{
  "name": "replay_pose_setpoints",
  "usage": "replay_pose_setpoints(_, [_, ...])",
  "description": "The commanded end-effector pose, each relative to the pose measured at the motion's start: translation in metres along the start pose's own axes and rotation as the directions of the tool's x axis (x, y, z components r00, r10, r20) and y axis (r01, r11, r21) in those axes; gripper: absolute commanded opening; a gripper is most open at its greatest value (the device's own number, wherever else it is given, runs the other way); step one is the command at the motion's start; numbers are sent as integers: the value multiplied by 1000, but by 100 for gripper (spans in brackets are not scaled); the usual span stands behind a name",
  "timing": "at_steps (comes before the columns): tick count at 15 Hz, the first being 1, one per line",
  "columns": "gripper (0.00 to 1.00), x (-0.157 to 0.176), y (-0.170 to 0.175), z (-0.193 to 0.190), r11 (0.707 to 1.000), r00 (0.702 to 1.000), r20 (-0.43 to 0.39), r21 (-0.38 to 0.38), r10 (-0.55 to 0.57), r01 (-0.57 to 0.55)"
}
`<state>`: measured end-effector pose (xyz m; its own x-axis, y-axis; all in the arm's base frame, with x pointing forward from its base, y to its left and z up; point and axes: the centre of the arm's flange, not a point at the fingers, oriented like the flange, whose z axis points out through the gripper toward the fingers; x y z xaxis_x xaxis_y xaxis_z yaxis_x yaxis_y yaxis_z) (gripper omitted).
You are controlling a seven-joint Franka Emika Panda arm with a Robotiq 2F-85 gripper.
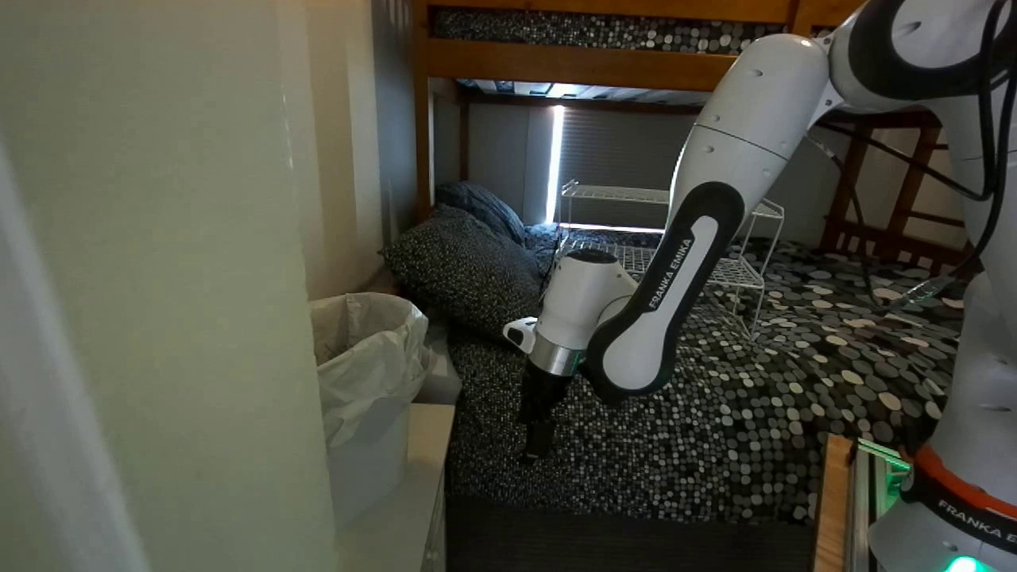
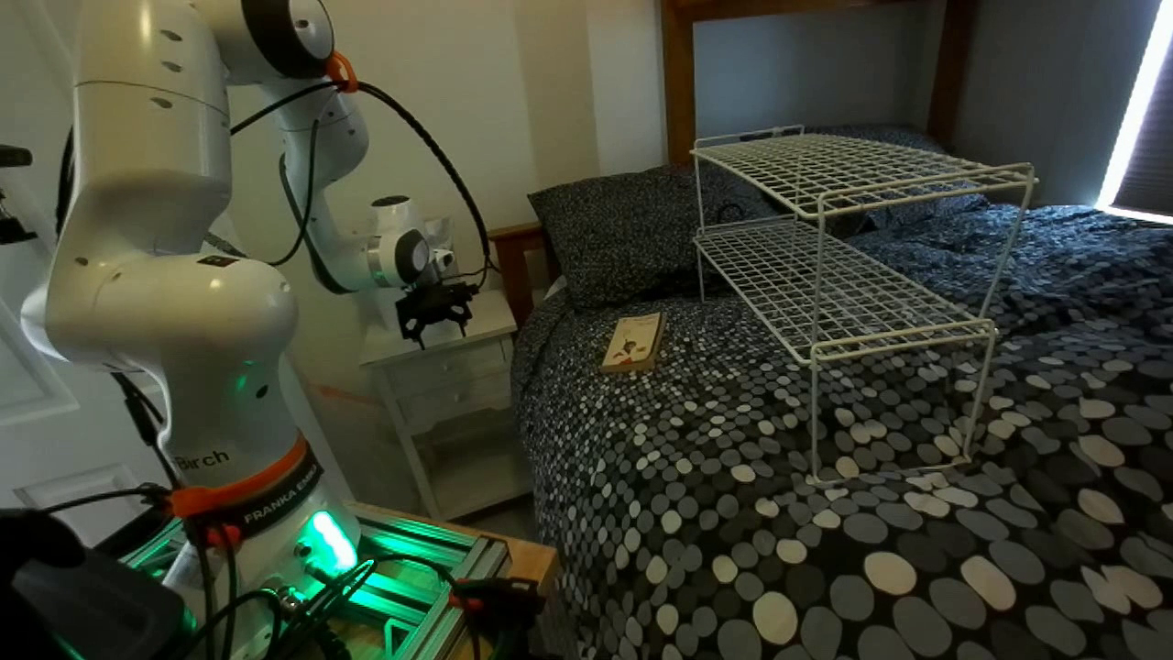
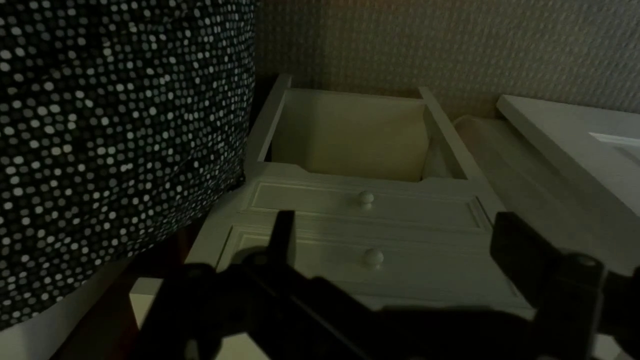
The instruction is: Pull the drawer
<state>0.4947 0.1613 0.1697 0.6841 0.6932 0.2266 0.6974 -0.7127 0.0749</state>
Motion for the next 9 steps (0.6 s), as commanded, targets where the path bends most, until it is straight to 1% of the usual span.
replay_pose_setpoints(1, [100,0,0,0,1000,1000,0,0,0,0])
replay_pose_setpoints(3, [100,0,0,0,1000,1000,0,0,0,0])
replay_pose_setpoints(5, [100,15,-5,23,999,1000,0,44,-13,13])
replay_pose_setpoints(6, [100,23,-11,36,1000,1000,-1,25,-6,6])
replay_pose_setpoints(8, [100,31,-22,52,999,1000,5,52,-12,11])
replay_pose_setpoints(9, [100,34,-27,60,999,1000,6,50,-11,11])
